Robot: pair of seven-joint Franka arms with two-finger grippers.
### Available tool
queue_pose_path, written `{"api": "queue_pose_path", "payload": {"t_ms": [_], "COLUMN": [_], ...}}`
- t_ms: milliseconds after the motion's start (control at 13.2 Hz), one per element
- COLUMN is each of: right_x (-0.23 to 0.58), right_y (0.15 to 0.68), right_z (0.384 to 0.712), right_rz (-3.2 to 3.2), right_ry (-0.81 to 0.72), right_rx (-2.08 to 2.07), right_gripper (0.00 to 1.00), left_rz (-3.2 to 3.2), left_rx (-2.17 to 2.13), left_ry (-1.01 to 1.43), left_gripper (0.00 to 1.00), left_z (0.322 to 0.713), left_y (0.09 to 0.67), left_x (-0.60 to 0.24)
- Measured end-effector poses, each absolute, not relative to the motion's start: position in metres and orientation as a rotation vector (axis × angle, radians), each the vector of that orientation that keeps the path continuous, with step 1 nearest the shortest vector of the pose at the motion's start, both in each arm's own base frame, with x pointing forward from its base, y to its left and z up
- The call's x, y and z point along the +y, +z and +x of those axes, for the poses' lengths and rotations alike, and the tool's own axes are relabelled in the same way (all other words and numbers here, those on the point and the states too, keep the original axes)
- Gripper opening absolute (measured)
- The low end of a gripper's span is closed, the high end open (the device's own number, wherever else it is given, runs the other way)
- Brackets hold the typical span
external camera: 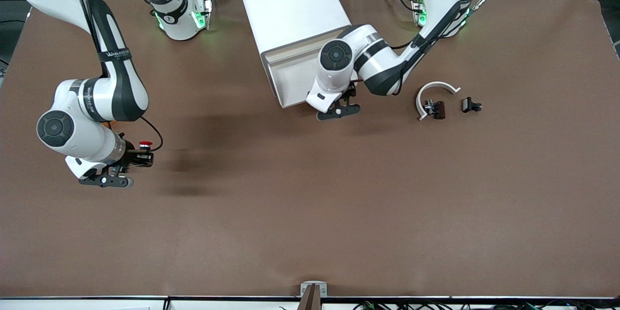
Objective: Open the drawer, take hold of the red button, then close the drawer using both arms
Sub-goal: 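Push the open drawer shut with the left gripper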
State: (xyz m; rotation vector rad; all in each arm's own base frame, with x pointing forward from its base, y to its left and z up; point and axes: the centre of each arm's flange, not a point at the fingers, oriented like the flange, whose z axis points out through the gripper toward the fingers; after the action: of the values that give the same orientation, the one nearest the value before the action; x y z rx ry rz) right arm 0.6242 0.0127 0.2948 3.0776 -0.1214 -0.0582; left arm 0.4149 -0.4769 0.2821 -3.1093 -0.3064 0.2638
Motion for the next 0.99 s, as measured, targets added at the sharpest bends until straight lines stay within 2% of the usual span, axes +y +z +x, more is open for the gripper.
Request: {"api": "queue_pose_path", "payload": {"t_ms": [531,986], "right_x": [-0.020,-0.026], "right_y": [0.210,0.199], "right_z": [0.607,0.605], "right_rz": [3.075,3.073], "right_ry": [0.050,0.027], "right_rx": [-0.179,-0.193], "right_gripper": [0.41,0.41], "left_rz": [-3.097,-3.064], "left_rx": [-0.377,-0.483], "left_ry": [0.328,0.367], "left_gripper": [1.00,1.00], "left_z": [0.349,0.318], "left_y": [0.281,0.275], "left_x": [-0.511,-0.529]}}
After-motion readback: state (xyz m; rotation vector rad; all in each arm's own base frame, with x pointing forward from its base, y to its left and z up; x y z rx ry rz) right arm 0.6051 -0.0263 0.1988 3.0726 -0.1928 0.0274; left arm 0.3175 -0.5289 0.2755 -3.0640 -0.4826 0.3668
